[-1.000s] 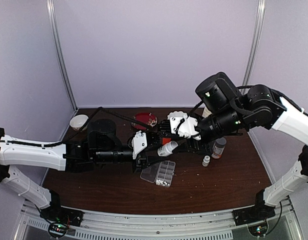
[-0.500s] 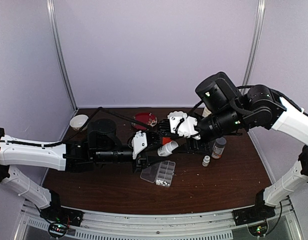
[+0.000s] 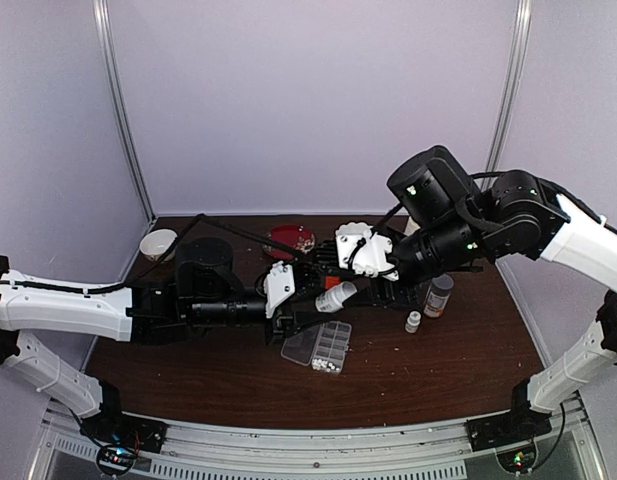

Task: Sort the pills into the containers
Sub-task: Screw the lid of the pill bottle onto the pill bottle.

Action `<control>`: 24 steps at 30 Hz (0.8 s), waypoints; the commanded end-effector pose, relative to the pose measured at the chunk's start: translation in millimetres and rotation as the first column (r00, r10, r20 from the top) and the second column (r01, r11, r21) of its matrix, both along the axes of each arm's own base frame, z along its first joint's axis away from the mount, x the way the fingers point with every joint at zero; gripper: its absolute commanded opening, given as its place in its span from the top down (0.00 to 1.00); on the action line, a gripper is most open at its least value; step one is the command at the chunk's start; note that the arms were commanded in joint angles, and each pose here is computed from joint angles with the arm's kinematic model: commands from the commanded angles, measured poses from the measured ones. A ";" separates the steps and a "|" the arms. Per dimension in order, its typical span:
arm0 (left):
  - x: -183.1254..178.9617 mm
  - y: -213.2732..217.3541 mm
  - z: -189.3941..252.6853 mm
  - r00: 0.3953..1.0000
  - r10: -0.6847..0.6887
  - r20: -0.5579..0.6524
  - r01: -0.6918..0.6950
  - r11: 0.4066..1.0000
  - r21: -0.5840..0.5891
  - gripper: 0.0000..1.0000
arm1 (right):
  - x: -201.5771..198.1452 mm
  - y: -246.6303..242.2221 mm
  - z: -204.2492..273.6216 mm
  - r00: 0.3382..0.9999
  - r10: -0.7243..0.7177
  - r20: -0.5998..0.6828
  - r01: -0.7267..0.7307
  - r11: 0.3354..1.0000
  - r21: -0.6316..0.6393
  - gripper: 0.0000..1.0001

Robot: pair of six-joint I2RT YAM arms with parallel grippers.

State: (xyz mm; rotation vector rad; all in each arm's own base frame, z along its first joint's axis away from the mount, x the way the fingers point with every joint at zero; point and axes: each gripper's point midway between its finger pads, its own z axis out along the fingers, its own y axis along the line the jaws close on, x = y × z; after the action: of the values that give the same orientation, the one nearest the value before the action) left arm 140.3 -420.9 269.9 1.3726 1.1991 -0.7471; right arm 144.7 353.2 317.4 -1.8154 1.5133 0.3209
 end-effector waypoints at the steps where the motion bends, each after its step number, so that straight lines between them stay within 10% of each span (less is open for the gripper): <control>1: -3.4 -1.5 28.1 1.000 -0.015 0.022 0.017 0.998 -0.068 0.88 | 4.4 1.0 -1.8 1.000 -0.022 0.010 0.022 1.000 -0.004 0.69; 7: -2.7 -1.3 27.5 1.000 -0.012 0.022 0.014 0.998 -0.069 0.88 | 8.4 1.3 1.3 0.998 -0.060 0.005 0.060 0.998 0.010 1.00; 24: 9.8 3.4 29.4 0.997 0.063 0.055 -0.060 0.996 -0.068 0.90 | 18.7 7.2 2.0 0.906 -0.339 -0.253 0.371 0.925 0.088 1.00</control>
State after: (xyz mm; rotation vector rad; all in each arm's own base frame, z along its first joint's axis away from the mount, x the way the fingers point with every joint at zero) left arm 144.1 -419.5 267.1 1.3675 1.2186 -0.7275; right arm 146.4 354.3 313.8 -1.6250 1.7538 0.4173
